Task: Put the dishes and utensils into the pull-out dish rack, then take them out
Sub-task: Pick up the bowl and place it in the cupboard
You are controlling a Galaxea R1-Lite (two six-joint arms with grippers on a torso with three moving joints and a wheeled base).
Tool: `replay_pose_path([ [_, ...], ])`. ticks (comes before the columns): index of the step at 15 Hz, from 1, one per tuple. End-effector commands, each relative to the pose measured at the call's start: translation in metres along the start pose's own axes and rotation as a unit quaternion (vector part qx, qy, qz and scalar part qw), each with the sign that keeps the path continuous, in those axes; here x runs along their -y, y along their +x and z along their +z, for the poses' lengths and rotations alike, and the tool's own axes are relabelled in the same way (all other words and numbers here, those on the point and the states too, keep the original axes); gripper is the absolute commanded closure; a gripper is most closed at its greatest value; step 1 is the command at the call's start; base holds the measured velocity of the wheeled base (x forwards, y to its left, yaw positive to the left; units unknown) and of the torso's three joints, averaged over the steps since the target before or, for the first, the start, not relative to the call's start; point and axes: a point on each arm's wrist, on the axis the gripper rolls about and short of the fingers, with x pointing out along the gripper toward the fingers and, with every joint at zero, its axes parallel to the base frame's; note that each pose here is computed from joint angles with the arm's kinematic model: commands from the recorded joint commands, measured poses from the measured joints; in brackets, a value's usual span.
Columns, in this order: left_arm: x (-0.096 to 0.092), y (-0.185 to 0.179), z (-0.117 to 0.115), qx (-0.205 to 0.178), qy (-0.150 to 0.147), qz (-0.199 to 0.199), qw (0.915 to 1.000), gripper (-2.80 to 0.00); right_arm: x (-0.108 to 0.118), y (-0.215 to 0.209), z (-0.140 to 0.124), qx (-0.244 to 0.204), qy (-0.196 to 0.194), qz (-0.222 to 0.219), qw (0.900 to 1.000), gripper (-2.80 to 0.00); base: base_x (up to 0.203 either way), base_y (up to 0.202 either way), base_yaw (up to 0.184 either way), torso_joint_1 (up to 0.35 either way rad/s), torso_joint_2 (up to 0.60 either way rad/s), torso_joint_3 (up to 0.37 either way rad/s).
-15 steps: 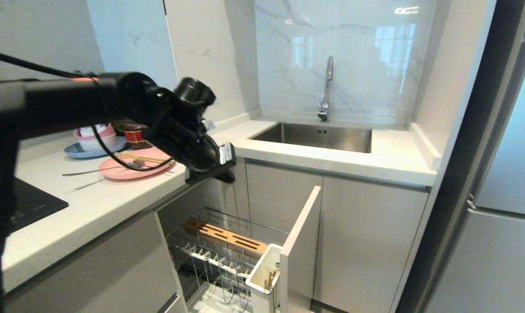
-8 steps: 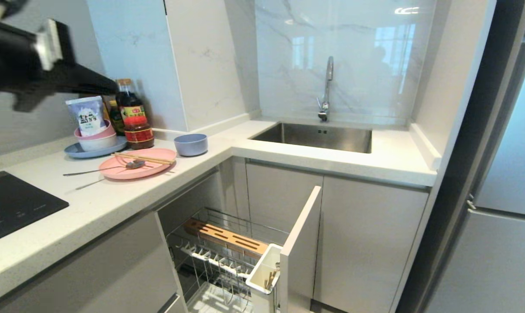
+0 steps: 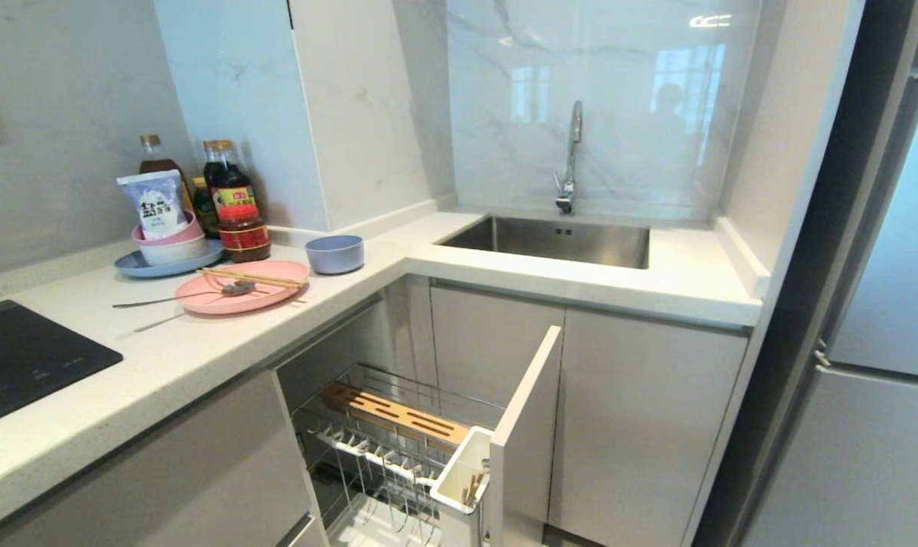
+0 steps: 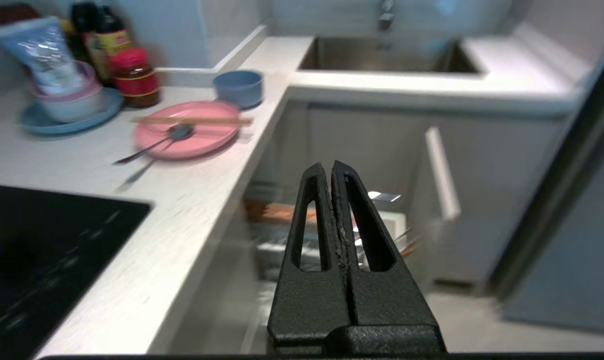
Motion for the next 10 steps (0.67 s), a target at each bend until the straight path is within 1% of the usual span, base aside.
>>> replay_pose_path([
  [1, 0.012, -0.04, -0.055, 0.035, 0.032, 0.016, 0.9987, 0.0, 0.0, 0.0, 0.0, 0.0, 0.0, 0.0, 1.0, 0.0, 0.0, 0.0, 0.0, 0.0, 0.0, 0.0],
  [2, 0.015, -0.039, -0.079, 0.035, 0.042, 0.029, 0.9981, 0.0, 0.0, 0.0, 0.0, 0.0, 0.0, 0.0, 1.0, 0.0, 0.0, 0.0, 0.0, 0.0, 0.0, 0.0],
  [4, 0.02, -0.028, -0.121, 0.036, 0.048, 0.067, 0.9959, 0.0, 0.0, 0.0, 0.0, 0.0, 0.0, 0.0, 1.0, 0.0, 0.0, 0.0, 0.0, 0.0, 0.0, 0.0],
  [5, 0.022, -0.02, -0.142, 0.048, 0.049, 0.084, 0.994, 0.0, 0.0, 0.0, 0.0, 0.0, 0.0, 0.0, 1.0, 0.0, 0.0, 0.0, 0.0, 0.0, 0.0, 0.0],
  [7, 0.025, -0.009, -0.178, 0.085, 0.053, 0.104, 0.9895, 0.0, 0.0, 0.0, 0.0, 0.0, 0.0, 0.0, 1.0, 0.0, 0.0, 0.0, 0.0, 0.0, 0.0, 0.0],
  [8, 0.027, -0.004, -0.192, 0.1, 0.054, 0.107, 0.9878, 0.0, 0.0, 0.0, 0.0, 0.0, 0.0, 0.0, 1.0, 0.0, 0.0, 0.0, 0.0, 0.0, 0.0, 0.0],
  [10, 0.028, 0.008, -0.211, 0.1, 0.04, 0.104, 0.9887, 0.0, 0.0, 0.0, 0.0, 0.0, -0.001, 0.0, 1.0, 0.0, 0.0, 0.0, 0.0, 0.0, 0.0, 0.0],
])
